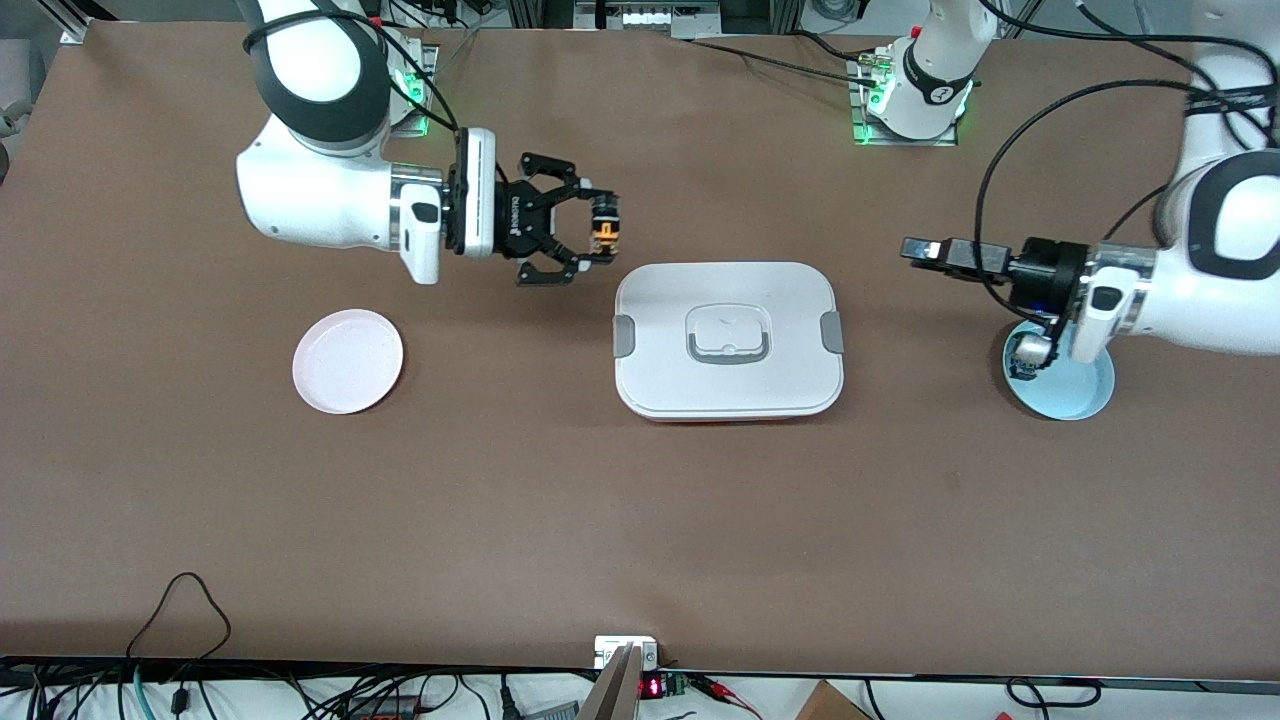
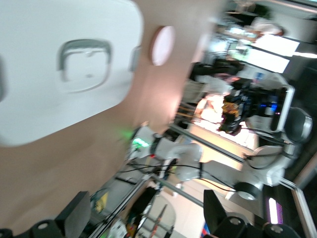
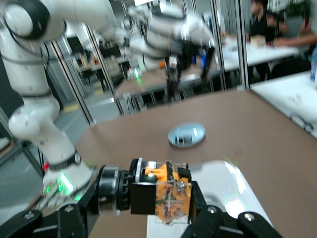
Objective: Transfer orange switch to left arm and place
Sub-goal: 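Carry the switch above the box while the left gripper approaches it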
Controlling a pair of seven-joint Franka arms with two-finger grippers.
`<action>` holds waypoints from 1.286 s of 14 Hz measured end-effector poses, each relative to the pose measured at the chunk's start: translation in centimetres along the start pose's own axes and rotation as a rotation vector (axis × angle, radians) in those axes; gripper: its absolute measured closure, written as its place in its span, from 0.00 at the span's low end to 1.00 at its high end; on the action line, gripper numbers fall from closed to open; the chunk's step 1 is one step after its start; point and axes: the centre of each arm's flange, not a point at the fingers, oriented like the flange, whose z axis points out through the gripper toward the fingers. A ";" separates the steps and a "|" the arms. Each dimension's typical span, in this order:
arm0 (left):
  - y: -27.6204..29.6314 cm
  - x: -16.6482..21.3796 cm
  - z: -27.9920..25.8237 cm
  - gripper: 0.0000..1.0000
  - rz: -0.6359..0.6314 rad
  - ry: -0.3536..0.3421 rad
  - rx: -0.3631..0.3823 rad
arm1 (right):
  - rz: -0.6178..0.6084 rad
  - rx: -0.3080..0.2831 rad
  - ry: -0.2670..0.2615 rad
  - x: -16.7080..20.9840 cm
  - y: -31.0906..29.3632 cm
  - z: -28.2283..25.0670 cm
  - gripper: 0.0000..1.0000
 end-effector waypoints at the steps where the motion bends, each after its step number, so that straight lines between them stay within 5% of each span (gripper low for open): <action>1: -1.7 0.1 0.7 0.00 0.034 0.008 -0.077 | -0.007 0.005 0.041 -0.1 -0.2 0.9 0.27; 5: -4.1 -0.1 3.2 0.00 0.091 0.050 -0.267 | -0.031 0.015 0.080 -1.1 -0.1 2.3 0.27; 13: 4.2 -1.2 17.2 0.00 0.144 0.200 -0.249 | 0.019 0.071 0.158 -1.5 -1.7 7.6 0.27; 18: 4.5 -1.7 18.3 0.00 0.111 0.221 -0.321 | 0.028 0.070 0.177 -1.6 -1.6 8.0 0.27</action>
